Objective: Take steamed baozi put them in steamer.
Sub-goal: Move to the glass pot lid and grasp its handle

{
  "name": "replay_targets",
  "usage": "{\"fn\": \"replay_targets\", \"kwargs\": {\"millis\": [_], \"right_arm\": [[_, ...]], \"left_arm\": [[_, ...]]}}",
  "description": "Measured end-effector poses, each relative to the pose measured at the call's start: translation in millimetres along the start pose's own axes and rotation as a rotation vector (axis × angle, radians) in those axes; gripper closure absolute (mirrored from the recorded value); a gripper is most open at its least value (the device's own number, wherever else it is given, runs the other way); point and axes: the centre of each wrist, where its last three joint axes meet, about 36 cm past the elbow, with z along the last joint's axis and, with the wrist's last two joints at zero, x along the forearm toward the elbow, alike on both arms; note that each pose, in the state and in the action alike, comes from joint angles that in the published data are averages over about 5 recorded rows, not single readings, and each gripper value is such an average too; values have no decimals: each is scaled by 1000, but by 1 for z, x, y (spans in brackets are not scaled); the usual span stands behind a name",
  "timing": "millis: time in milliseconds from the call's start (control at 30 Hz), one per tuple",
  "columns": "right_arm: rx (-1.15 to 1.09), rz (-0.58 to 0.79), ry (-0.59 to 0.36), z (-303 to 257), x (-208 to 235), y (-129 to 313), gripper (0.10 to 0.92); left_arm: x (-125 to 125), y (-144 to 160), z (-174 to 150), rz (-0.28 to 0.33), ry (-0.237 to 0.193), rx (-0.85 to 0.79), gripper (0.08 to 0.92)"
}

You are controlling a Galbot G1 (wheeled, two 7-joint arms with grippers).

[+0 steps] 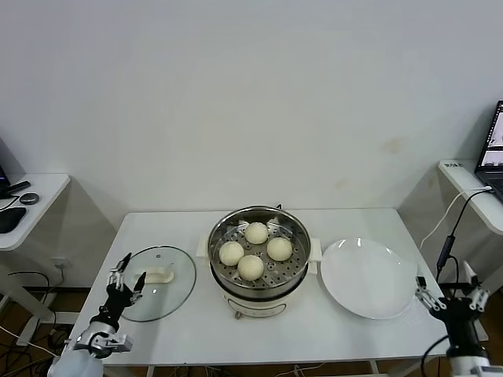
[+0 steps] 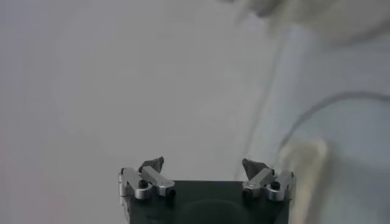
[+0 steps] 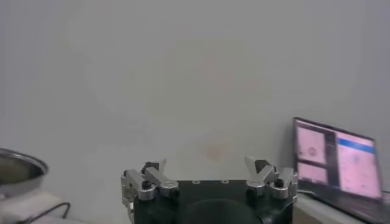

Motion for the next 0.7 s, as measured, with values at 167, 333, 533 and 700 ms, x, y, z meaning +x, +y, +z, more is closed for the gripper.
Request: {"fn": "replay_targets", "kwargs": {"millis": [167,333,533,700], "right_arm": [[10,29,15,-1,12,-5,200],[18,46,25,-1,19,-8,200],[25,59,34,0,24,-10,200],[29,68,48,0,28,-12,200]], "left_arm": [[-13,-4,7,58,-16,-115,177],[-17,-5,12,90,-16,-181,177],[-23,-8,13,117,-19,-224,177],[-33,-12,14,138,-21,-246,177]]}}
